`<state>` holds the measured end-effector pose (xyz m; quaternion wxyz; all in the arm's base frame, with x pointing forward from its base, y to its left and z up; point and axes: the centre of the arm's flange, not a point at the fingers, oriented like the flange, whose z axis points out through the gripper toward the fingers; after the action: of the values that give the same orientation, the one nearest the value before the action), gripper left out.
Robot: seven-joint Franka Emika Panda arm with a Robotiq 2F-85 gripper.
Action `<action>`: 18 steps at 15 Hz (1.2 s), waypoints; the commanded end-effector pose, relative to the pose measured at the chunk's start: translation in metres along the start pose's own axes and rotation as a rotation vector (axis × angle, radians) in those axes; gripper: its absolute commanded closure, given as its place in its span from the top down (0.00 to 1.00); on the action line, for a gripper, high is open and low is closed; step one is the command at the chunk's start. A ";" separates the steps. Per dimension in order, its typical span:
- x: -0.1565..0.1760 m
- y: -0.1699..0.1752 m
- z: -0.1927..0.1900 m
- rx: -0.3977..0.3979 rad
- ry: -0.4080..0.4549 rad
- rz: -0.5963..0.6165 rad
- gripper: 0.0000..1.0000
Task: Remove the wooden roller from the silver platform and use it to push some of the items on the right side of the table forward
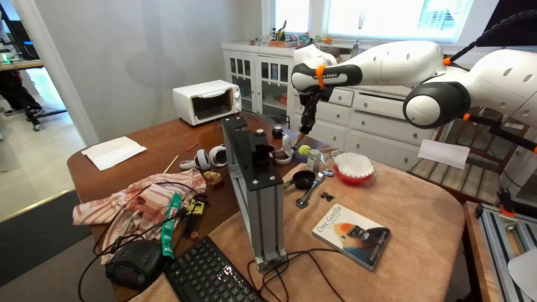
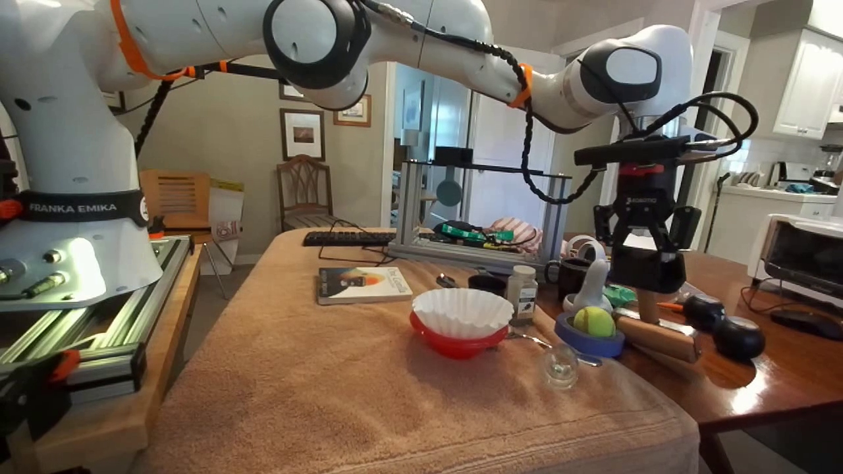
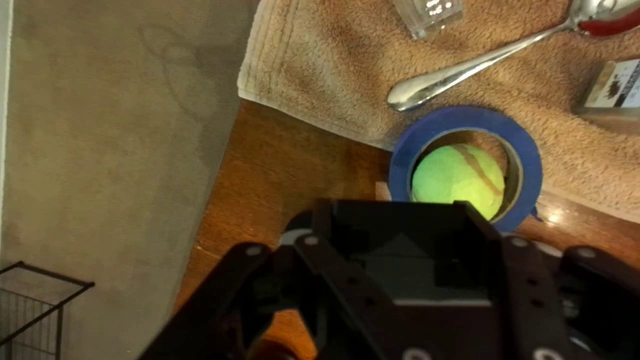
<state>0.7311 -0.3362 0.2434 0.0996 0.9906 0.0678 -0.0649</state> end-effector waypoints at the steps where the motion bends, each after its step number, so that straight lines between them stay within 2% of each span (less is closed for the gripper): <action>1: 0.059 0.022 -0.002 0.112 -0.005 -0.050 0.37; 5: 0.066 0.014 0.001 0.201 0.064 0.006 0.37; 7: 0.068 0.012 0.003 0.219 0.062 0.030 0.37; 10: 0.070 0.007 0.008 0.215 0.067 0.052 0.37; 18: 0.099 -0.019 0.025 0.190 0.178 0.080 0.37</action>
<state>0.7515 -0.2997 0.2206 0.0073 0.9992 0.0392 0.0055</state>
